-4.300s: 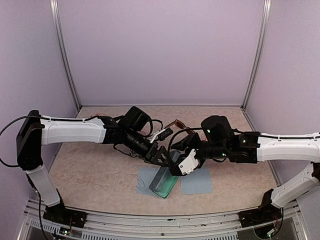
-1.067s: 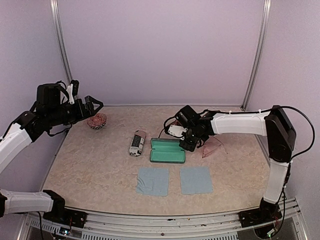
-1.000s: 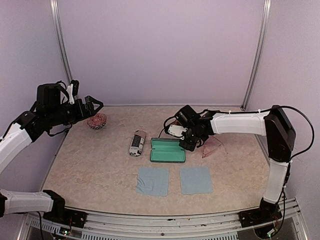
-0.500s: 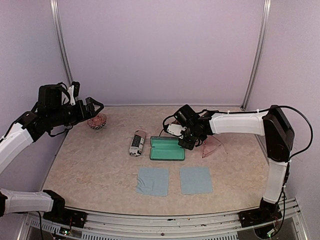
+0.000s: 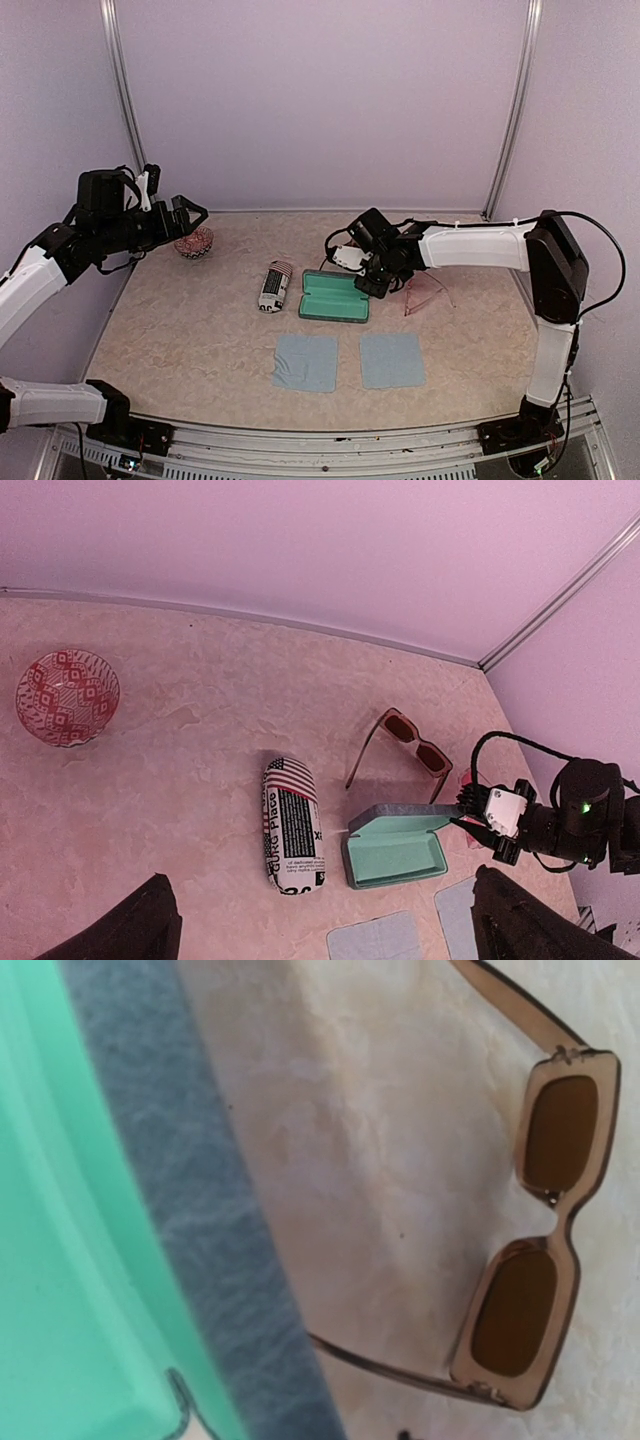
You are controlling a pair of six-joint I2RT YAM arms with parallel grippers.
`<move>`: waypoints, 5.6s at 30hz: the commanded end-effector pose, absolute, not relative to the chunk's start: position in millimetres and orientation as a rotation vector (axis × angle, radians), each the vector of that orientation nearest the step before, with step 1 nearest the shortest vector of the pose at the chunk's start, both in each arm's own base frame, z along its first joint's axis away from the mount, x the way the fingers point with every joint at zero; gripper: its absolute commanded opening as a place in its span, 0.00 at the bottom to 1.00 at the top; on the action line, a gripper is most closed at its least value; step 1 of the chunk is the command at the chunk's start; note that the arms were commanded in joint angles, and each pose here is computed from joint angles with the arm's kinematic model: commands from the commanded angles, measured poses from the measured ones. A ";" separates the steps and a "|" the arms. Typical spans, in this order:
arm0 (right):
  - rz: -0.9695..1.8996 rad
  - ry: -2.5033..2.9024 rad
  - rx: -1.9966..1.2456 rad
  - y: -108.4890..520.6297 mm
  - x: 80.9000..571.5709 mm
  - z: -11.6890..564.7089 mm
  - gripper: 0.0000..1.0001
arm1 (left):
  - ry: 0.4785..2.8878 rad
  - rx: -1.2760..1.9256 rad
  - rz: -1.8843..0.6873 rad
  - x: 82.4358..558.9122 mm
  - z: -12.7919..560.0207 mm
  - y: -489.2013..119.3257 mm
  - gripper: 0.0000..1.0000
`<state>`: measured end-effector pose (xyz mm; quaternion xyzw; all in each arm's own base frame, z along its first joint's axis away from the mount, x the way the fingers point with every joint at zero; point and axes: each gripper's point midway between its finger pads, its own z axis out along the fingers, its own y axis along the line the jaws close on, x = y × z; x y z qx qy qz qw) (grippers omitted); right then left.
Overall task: Organize the sunglasses
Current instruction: Place the opened sunglasses case at the center of the board, then fold the glasses cleaning cloth at the center of the board.
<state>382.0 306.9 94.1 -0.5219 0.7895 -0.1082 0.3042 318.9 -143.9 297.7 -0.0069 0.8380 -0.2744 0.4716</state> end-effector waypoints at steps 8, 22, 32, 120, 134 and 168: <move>-0.230 2.063 -1.310 311.1 387.4 118.2 0.42 | 2.038 -0.009 -0.677 320.1 298.8 -142.7 0.99; 0.174 1.981 -1.115 314.4 337.3 198.7 0.49 | 2.092 -0.051 -0.710 318.6 272.1 -147.7 0.99; 0.685 2.109 -1.072 336.1 269.5 169.7 0.45 | 2.129 -0.039 -0.710 315.3 254.5 -160.1 0.99; 0.536 2.002 -1.564 453.8 268.2 57.0 0.00 | 2.120 -0.027 -0.605 302.2 253.8 -147.9 0.99; 0.629 1.985 -1.589 450.9 240.0 62.7 0.00 | 2.126 -0.021 -0.613 303.1 248.4 -150.2 0.99; 0.850 2.042 -1.668 453.1 168.5 55.8 0.00 | 2.129 -0.011 -0.621 298.3 241.6 -150.1 0.99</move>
